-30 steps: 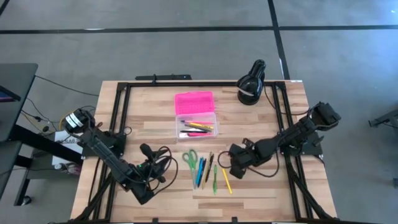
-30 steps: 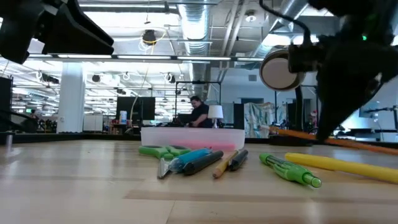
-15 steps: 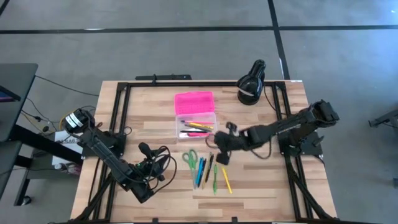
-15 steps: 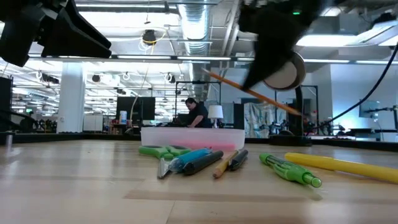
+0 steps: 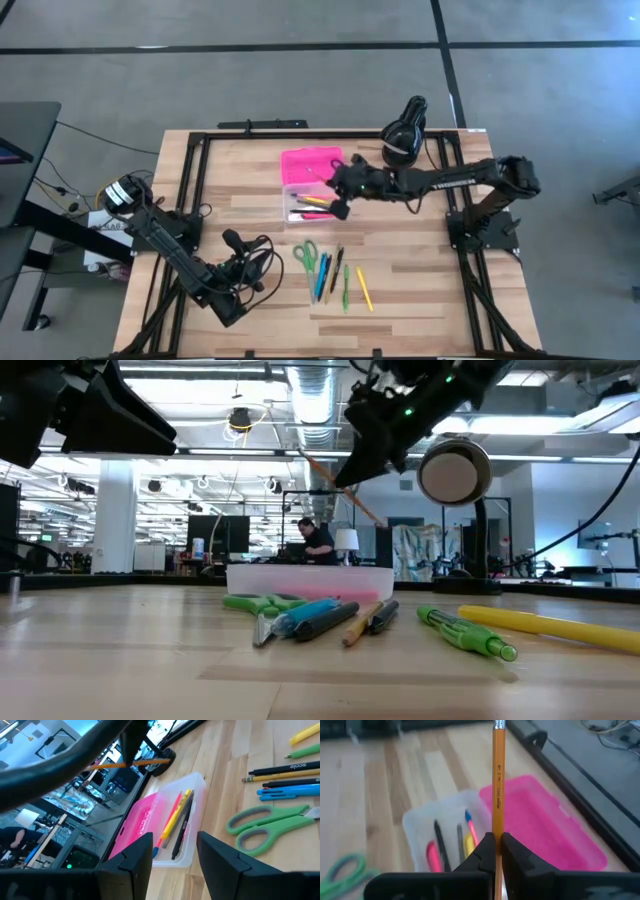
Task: Pick & place school supplies into a supply box
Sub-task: Put the orange pencil into the supply box
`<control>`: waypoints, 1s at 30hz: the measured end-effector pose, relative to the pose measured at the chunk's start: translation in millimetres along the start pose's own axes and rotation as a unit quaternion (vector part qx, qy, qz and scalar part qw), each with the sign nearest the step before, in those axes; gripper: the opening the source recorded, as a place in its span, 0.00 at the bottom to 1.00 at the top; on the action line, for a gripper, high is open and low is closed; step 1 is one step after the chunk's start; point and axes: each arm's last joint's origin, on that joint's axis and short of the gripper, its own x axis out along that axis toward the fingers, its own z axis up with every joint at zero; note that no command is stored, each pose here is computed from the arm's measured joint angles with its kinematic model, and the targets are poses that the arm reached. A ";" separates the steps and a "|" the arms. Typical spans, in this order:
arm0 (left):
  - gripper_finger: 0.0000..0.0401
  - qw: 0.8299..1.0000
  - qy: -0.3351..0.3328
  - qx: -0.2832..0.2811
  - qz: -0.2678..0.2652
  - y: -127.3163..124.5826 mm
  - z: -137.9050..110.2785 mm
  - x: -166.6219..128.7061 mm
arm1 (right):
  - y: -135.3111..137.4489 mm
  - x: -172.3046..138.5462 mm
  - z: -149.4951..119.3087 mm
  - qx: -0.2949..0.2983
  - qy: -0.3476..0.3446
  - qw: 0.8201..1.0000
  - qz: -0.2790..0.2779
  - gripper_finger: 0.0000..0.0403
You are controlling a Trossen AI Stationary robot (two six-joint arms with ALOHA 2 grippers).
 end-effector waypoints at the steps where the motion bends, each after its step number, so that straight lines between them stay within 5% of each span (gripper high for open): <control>1: 0.37 1.000 0.000 0.001 0.000 0.2 -0.2 0.0 | -2.3 4.4 0.2 0.004 -0.004 1.000 0.008 0.00; 14: 0.37 1.000 0.008 -0.001 -0.001 2.1 -3.7 -1.3 | -0.9 68.1 -20.2 -0.015 0.068 0.997 0.029 0.01; 22: 0.37 1.000 0.010 -0.008 -0.003 2.3 -4.3 -1.6 | 0.5 72.4 -14.1 -0.042 0.144 0.988 0.029 0.02; 30: 0.37 1.000 0.010 -0.013 -0.003 2.3 -4.4 -1.7 | 3.9 67.6 -14.5 -0.058 0.171 0.983 0.034 0.15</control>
